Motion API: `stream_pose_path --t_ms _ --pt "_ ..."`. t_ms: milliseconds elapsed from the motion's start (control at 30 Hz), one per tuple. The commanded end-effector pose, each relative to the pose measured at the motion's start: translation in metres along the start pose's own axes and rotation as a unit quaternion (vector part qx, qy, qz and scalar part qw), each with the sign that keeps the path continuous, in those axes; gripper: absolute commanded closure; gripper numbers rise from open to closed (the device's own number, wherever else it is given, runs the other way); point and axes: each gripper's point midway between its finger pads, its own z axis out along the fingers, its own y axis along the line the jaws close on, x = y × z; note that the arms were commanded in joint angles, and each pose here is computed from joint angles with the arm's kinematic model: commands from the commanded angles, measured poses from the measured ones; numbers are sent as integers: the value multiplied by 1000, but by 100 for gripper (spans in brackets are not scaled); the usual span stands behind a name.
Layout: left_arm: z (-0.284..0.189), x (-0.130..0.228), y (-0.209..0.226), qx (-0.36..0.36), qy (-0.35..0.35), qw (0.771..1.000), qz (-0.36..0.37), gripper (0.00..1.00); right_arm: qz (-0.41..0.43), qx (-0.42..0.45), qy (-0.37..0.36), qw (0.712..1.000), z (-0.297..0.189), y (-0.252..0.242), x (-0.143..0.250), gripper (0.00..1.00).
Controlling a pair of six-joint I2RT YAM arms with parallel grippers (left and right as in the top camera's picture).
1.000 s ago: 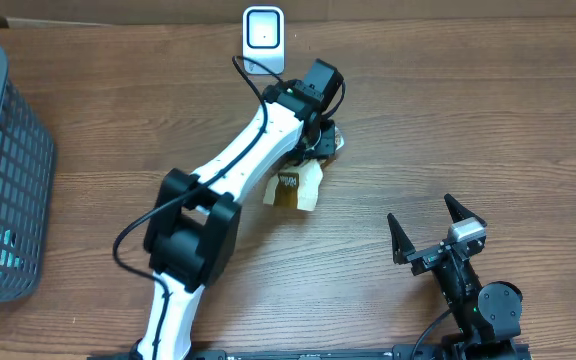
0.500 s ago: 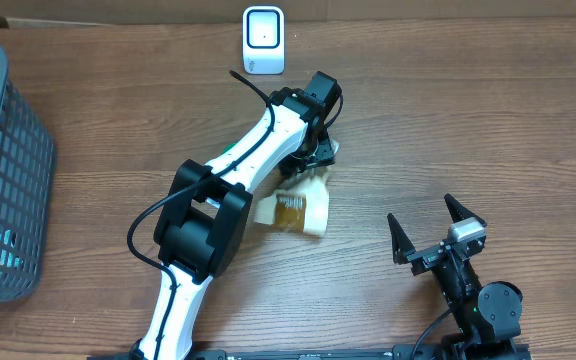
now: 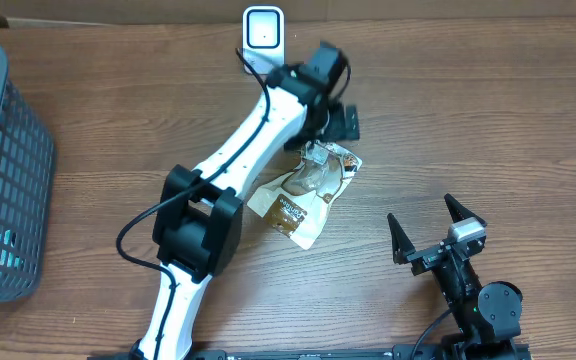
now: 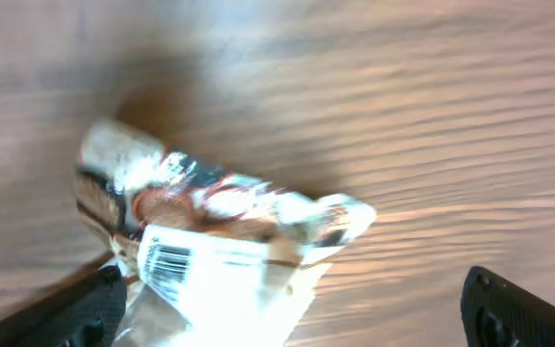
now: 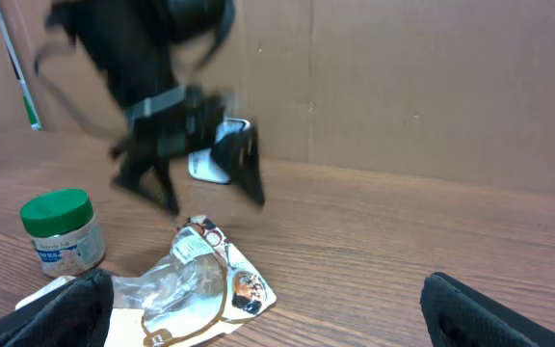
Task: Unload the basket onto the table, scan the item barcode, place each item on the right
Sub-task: 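Lower the bag onto the table right of the jar and release, then move the open left gripper back into the grey basket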
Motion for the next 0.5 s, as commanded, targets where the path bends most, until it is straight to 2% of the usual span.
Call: stream_pose_path --t_ms 0,167,300,467 --pt "-76 -40 -21 45 -73 995 53 0 1 -4 -2 1000 0 2 2 0" --pt "-166 -65 -11 51 -142 984 98 0 1 -4 -2 1000 0 2 2 0" --pt "-228 -74 30 30 -179 981 65 0 1 -4 -2 1000 0 2 2 0" --pt "-293 -72 108 -7 -208 978 -1 0 1 -4 -2 1000 0 2 2 0"
